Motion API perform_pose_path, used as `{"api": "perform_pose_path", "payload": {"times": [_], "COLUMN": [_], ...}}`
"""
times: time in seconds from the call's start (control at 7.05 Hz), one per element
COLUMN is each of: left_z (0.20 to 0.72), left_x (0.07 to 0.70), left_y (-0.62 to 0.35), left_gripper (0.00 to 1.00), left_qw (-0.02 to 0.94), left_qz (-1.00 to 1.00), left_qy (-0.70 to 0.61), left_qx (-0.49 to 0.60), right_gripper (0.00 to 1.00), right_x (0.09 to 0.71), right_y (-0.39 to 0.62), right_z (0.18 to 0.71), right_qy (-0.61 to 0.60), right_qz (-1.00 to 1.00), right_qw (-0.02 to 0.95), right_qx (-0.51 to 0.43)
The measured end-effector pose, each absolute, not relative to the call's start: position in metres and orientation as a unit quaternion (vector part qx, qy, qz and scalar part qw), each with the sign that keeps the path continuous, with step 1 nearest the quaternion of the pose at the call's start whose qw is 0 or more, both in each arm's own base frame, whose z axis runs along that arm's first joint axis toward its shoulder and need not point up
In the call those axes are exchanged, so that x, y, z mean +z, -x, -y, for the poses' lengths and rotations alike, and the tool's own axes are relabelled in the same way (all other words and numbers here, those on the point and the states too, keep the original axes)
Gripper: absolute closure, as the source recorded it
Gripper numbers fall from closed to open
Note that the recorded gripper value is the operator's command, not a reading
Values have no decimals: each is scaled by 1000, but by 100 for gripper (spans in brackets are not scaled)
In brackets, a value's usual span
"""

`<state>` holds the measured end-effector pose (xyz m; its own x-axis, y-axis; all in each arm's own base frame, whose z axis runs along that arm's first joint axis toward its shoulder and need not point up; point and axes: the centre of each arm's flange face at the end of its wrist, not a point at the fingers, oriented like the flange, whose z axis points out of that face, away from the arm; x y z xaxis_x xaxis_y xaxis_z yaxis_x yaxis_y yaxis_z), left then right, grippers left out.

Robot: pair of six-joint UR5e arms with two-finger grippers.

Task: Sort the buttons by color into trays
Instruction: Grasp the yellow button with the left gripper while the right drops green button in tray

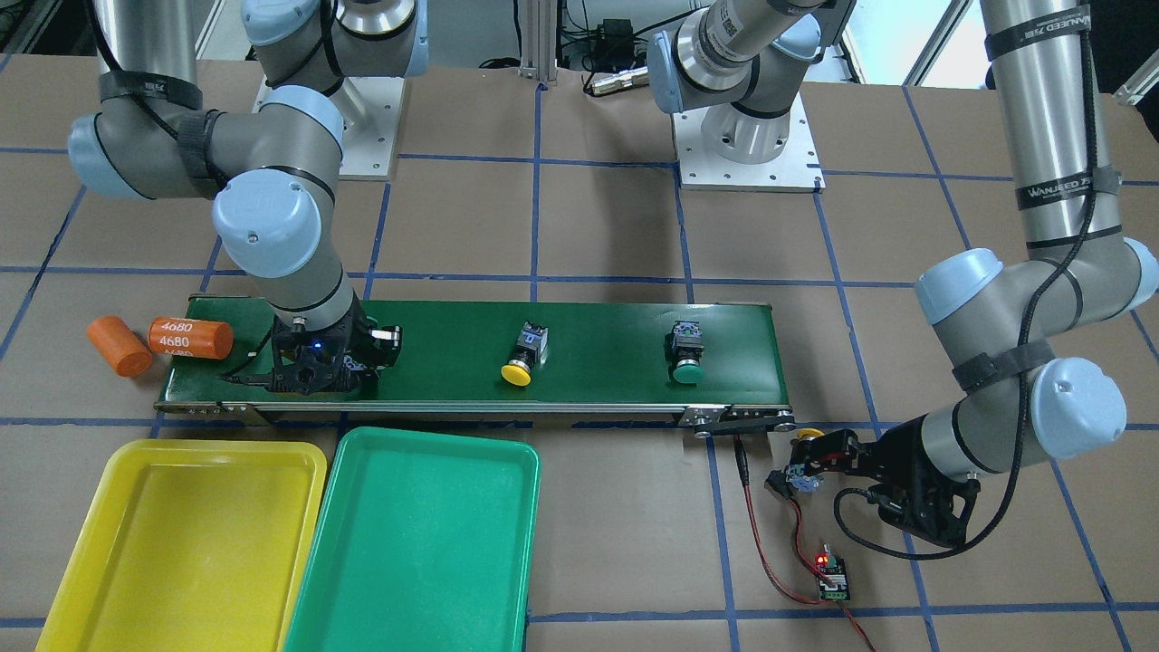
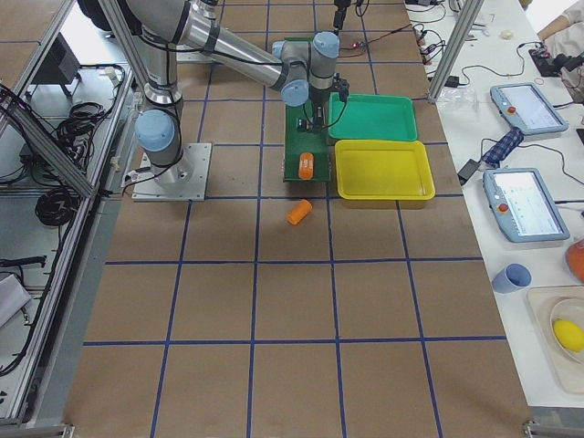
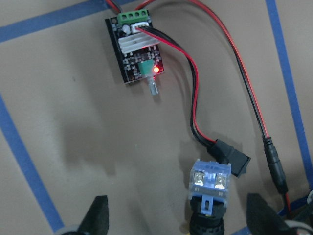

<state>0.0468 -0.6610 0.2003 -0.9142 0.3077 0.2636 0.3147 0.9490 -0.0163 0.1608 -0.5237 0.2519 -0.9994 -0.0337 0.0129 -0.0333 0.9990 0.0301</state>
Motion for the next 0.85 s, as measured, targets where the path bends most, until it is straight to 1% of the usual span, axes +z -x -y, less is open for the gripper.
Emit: {"api": "perform_pose_path", "payload": {"times": [0.28, 0.43, 0.57, 0.71, 0.85], "left_z": [662, 662, 662, 661, 660], "left_x": [189, 185, 182, 178, 176], "left_y": [-46, -46, -45, -43, -42], "left_gripper": [4, 6, 7, 16, 52], "left_qw": [142, 144, 146, 147, 149], "left_qz": [977, 977, 977, 976, 976], "left_qy": [157, 156, 156, 157, 157], "left_qx": [-20, -22, -25, -28, -31], "right_gripper": [81, 78, 77, 75, 65], "right_x": [257, 270, 291, 306, 310], "right_y": [-159, -159, -162, -165, -169], "right_z": [528, 541, 565, 599, 632], "right_qy": [-15, -14, -13, -13, -14], "right_qz": [1000, 1000, 999, 999, 998], "right_qw": [13, 14, 11, 10, 9], "right_qx": [-7, 8, 32, 51, 61]}}
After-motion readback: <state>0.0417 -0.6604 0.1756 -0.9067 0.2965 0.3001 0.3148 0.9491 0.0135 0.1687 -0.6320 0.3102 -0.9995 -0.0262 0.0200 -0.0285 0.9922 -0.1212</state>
